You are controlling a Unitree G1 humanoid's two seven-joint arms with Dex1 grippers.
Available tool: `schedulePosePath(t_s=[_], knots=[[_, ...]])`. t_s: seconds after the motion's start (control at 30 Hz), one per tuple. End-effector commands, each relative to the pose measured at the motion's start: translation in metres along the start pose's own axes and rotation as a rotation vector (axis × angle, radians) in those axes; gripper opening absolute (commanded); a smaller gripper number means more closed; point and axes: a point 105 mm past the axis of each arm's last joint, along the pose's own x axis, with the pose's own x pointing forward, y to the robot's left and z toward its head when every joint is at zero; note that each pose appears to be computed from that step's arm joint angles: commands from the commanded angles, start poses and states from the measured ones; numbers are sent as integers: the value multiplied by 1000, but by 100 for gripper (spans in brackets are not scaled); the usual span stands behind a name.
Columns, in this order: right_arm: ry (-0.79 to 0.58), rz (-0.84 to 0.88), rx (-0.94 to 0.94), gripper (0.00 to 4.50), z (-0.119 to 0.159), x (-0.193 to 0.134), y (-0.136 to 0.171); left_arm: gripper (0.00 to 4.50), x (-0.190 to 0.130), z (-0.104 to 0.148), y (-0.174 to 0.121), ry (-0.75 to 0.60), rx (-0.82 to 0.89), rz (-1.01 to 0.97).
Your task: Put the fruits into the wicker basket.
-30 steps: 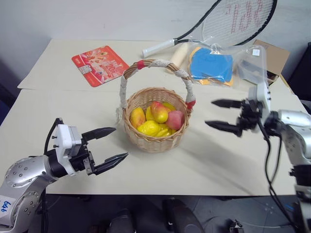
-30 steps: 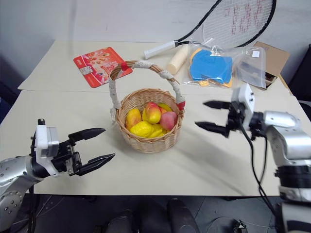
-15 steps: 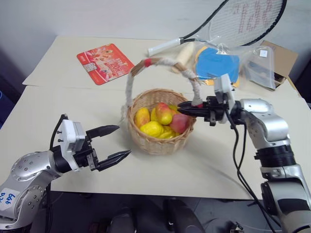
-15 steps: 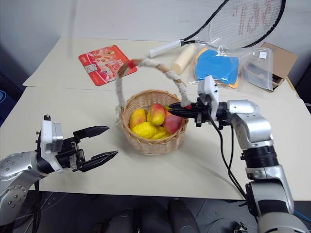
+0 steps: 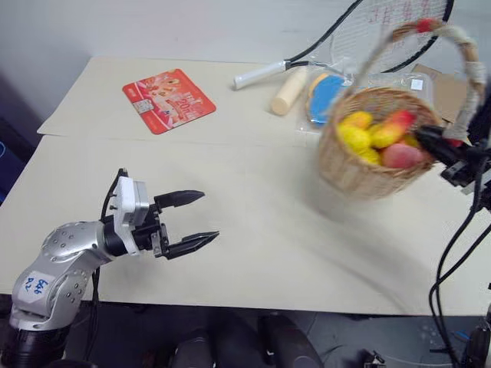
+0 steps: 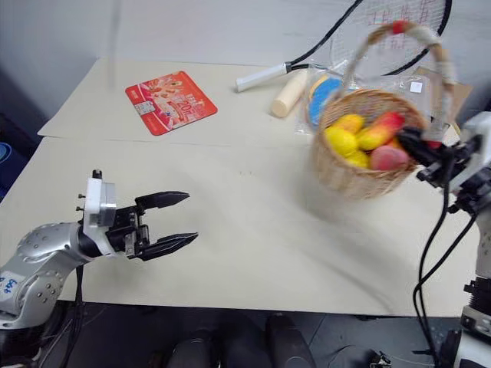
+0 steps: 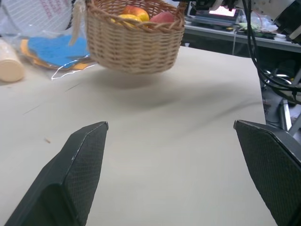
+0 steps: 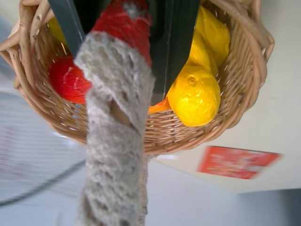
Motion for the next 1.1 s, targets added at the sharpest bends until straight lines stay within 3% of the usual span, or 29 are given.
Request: schedulePosePath(t_s=[0.03,0.2,0.37,0.6,0.63,0.73,0.83,1.0,1.1], knots=[[9,-105,-74,17,-2,-4,-23,450,6,4,2,-16,38,-25],[68,-157,16,17,-33,-2,-33,450,10,5,4,-24,52,-42],[48,-212,116,181,-33,-14,-40,450,8,2,6,-8,48,-35],[55,-172,9,426,-9,-58,-42,450,-12,-13,8,75,58,57],[71,-175,-7,443,-8,-65,-45,450,-16,-16,7,99,67,66],[184,-74,-93,443,-20,-81,-34,450,-27,-23,7,152,90,110],[114,79,-73,443,-32,-80,3,450,-38,-33,7,207,132,149],[193,542,-108,443,-77,-76,88,450,-38,-45,-2,219,137,196],[153,700,-133,443,-95,-66,120,450,-35,-54,-9,234,153,209]])
